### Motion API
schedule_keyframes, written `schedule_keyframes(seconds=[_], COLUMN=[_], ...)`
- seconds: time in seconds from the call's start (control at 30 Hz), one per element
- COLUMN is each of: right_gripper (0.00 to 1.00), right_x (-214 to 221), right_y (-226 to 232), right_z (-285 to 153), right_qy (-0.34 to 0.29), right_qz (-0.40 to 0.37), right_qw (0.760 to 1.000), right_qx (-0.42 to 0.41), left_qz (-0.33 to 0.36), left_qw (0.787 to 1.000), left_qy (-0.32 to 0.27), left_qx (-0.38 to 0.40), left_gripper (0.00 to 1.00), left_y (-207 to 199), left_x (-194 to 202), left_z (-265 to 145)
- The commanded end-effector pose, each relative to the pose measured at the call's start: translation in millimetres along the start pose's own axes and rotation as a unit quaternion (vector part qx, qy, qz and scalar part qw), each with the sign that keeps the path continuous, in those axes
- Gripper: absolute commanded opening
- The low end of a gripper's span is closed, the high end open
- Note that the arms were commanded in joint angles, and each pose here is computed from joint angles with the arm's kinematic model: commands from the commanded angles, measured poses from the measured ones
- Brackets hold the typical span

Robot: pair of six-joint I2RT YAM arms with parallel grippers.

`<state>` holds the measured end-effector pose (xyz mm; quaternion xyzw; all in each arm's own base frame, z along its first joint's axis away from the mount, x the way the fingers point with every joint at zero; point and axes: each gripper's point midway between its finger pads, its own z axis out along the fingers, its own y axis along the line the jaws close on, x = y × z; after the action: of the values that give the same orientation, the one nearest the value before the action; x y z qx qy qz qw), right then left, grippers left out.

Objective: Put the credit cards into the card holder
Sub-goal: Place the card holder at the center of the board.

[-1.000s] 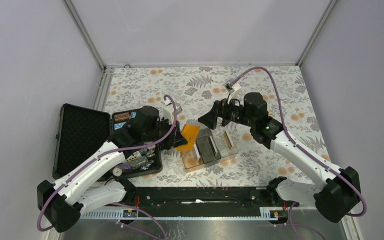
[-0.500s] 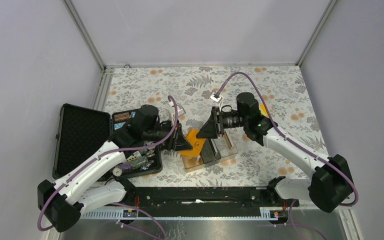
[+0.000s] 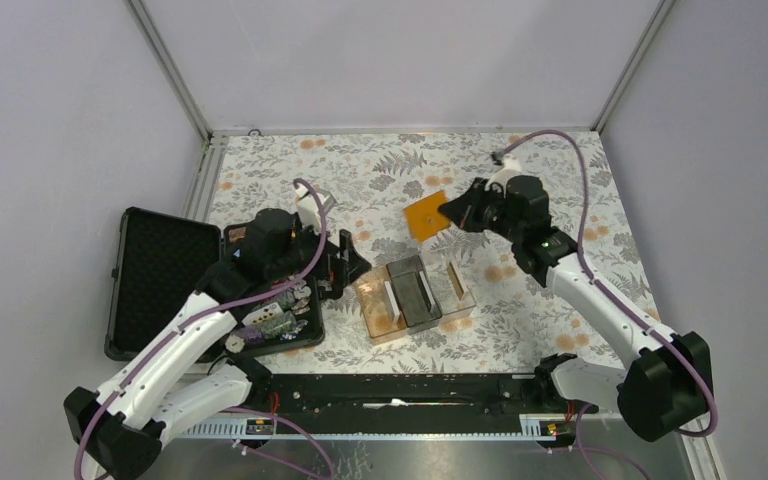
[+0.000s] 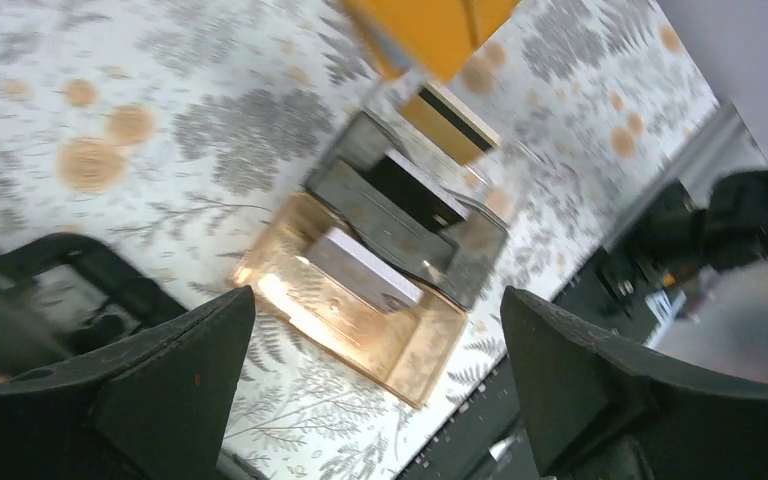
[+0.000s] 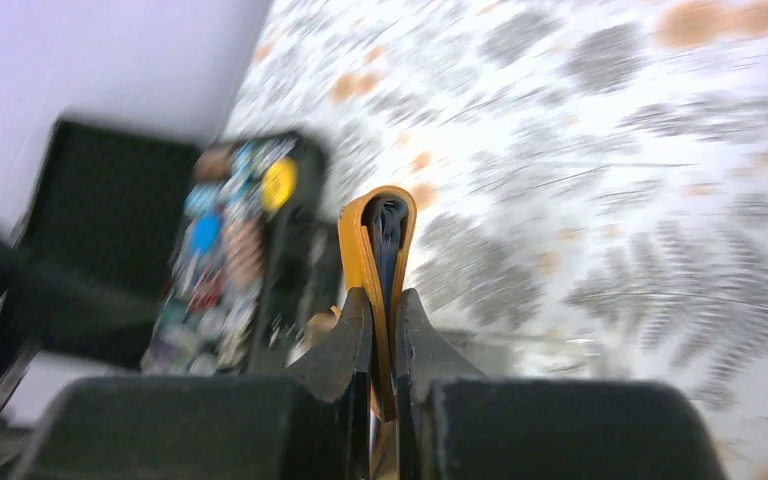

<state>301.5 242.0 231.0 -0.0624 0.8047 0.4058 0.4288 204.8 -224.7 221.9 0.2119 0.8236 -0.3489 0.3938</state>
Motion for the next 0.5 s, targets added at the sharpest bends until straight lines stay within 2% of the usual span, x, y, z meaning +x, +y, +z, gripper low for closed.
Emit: schedule_keyframes(seconds=[0.0,0.07,0.2,0.37,0.47], right_gripper=[0.0,0.0,0.0,0.0,0.1], right_x=[-58.6,-64.7,-68.2,-43.9,-22.7], right_y=[-81.4,-104.7,-148.3,-190.3,-200.8], right_z=[-17.3,-22.7,-28.7,-21.8,-17.5], right_qy=[-0.137,-0.158,-0.182,-0.147,-0.121], right_qz=[0.058,0.077,0.1,0.116,0.142], right_qw=[0.973,0.964,0.946,0.939,0.94], right_qx=[0.177,0.198,0.248,0.287,0.287], left_qz=[-0.02,-0.029,-0.037,-0.107,-0.123], left_qw=[0.99,0.983,0.975,0.96,0.953], left_qy=[-0.07,-0.082,-0.103,-0.141,-0.155], left_qx=[-0.12,-0.163,-0.194,-0.218,-0.23], left_gripper=[0.99,0.99,0.99,0.99,0.99], left_y=[40.5,55.3,64.3,79.1,87.9], left_x=[-29.9,-31.3,-35.8,-43.4,-45.8], left_z=[-19.0,-25.8,-35.5,-50.2,-58.2])
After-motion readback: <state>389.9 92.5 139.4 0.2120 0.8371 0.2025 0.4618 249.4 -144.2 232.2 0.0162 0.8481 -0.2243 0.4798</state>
